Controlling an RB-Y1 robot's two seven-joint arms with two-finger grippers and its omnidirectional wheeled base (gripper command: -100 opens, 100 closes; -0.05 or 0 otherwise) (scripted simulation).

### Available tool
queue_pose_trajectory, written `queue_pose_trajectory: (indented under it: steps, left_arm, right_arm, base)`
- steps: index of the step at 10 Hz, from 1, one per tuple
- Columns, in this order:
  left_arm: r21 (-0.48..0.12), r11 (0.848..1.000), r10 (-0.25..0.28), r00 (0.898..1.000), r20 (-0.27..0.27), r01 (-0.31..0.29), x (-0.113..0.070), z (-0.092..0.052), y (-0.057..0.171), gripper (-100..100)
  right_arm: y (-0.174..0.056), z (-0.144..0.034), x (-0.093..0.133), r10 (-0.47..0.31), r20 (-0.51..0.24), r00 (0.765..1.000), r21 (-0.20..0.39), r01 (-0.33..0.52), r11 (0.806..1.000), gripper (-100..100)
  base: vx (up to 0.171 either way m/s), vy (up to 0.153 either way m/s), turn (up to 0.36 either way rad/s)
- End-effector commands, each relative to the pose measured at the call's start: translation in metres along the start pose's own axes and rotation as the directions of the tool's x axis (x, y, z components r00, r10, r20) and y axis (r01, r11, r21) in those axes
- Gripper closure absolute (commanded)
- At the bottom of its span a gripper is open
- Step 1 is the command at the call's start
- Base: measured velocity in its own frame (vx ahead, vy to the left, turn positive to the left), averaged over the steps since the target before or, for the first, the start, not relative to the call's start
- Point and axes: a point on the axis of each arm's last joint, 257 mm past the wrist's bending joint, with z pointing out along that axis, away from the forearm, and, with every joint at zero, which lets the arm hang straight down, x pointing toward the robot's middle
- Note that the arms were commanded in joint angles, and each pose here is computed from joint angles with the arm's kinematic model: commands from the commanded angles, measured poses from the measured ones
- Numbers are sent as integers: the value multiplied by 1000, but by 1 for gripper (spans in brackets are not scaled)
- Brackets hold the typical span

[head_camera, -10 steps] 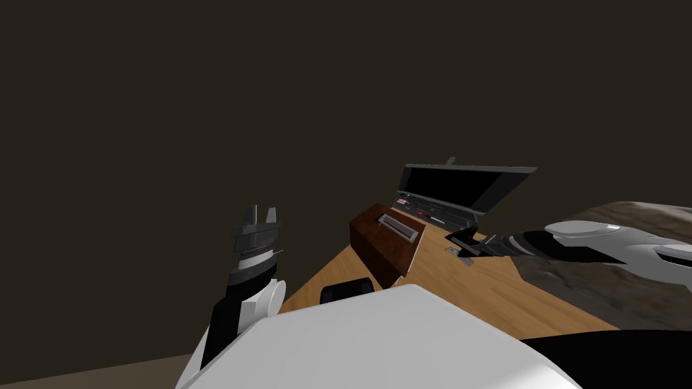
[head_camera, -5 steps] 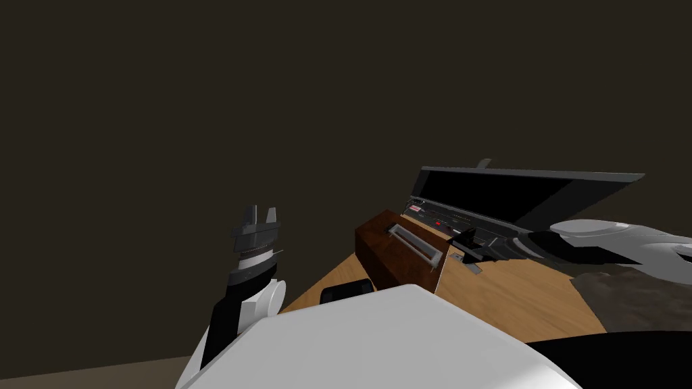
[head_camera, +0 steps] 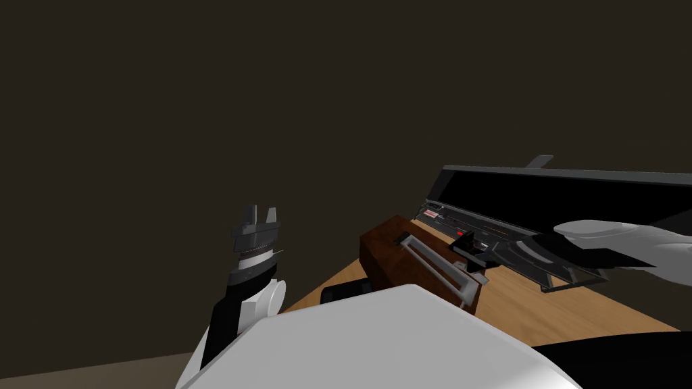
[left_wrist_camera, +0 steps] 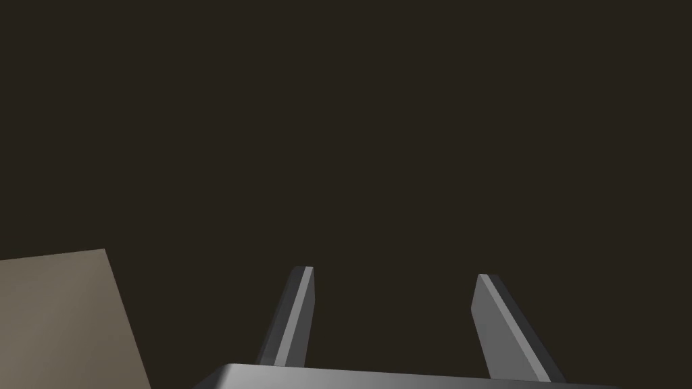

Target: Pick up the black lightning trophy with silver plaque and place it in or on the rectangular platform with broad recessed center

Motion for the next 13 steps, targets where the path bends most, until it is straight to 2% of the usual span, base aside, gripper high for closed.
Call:
queue_pose_trajectory:
  steps: [1,2,3,7,8,9,13]
  left_arm:
    - [0,1000,0,1000,0,0,0,0,0,0]
    - [0,1000,0,1000,0,0,0,0,0,0]
    - [0,1000,0,1000,0,0,0,0,0,0]
    - [0,1000,0,1000,0,0,0,0,0,0]
    - [0,1000,0,1000,0,0,0,0,0,0]
    - [0,1000,0,1000,0,0,0,0,0,0]
    - [0,1000,0,1000,0,0,0,0,0,0]
  right_arm:
    - [8,-2,2,6,-7,1000,-30,-7,1000,100]
    - [5,0,2,4,-5,1000,-18,-4,1000,100]
    - [6,0,1,4,-3,1000,-23,-4,1000,-100]
    - [6,0,1,4,-2,1000,-23,-4,1000,-100]
    - [6,0,1,4,-2,1000,-23,-4,1000,0]
    - [8,0,-10,19,-1,1000,-28,-19,999,-100]
    - [12,-1,-27,51,1,999,-35,-51,998,-100]
  base:
    - [145,-16,170]
    - [70,-10,54]
    - [16,-3,5]
    - [2,0,1]
    - [0,0,0]
    - [-57,-62,100]
    - [-98,-59,69]
